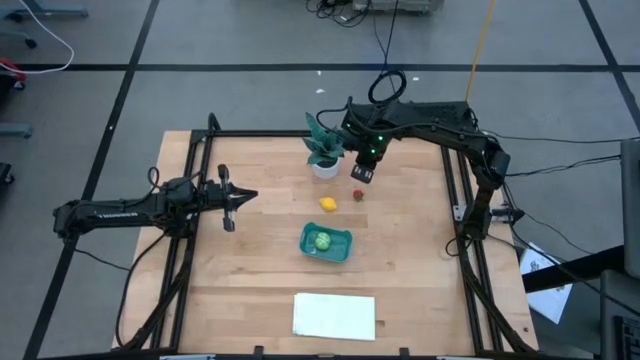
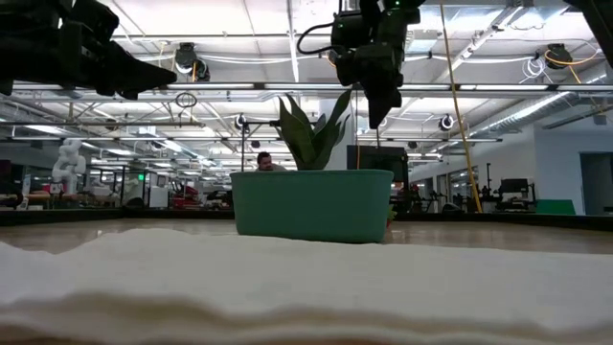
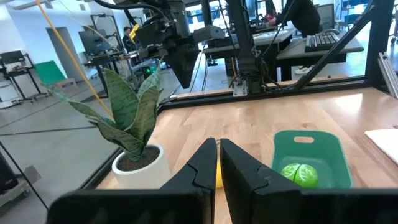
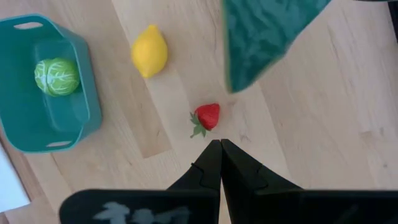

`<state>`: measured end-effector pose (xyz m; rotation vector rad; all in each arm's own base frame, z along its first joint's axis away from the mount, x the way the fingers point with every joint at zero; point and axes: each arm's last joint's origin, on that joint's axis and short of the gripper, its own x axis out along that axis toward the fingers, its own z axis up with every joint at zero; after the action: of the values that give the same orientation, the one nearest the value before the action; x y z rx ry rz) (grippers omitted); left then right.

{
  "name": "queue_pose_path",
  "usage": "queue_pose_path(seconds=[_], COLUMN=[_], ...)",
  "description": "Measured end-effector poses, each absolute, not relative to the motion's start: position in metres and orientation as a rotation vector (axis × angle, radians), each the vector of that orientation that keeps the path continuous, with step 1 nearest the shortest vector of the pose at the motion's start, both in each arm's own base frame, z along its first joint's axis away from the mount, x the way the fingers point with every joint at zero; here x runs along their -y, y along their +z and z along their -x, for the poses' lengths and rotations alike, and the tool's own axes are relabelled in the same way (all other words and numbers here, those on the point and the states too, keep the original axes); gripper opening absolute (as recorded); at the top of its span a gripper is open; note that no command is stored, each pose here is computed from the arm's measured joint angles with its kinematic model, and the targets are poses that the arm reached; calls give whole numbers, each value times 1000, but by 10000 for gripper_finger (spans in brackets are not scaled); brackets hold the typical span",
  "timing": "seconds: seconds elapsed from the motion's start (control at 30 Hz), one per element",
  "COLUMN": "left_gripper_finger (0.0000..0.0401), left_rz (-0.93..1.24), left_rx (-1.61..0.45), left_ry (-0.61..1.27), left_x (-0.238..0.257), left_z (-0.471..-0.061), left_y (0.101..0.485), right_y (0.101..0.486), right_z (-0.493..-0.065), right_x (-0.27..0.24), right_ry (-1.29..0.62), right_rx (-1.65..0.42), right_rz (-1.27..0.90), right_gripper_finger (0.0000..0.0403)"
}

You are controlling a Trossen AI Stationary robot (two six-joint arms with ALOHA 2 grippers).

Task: Pick and placing Produce into tupperware
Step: Put the red strawberry into the green bin

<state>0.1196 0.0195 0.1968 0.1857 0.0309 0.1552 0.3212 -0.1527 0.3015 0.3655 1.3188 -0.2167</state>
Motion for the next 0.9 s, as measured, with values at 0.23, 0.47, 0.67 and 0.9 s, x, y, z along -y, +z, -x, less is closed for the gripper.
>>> queue_pose_path(seconds=[0.23, 0.47, 0.67, 0.9], left_gripper_finger=[26, 26, 26, 26], left_rz=[-184, -184, -184, -184], left_rx=[-37, -36, -36, -36], left_ry=[155, 156, 156, 156], left_x=[-20, -20, -20, -20], left_z=[-120, -120, -120, -120], left_y=[196, 196, 196, 196], right_y=[302, 301, 301, 301], right_z=[-321, -319, -318, -320], right_x=[152, 152, 150, 147], right_ry=[-206, -202, -194, -176], right_rx=[-1321, -1339, -1354, -1355], right_rz=[-361, -369, -368, -350], right_gripper_finger=[44, 143, 208, 243])
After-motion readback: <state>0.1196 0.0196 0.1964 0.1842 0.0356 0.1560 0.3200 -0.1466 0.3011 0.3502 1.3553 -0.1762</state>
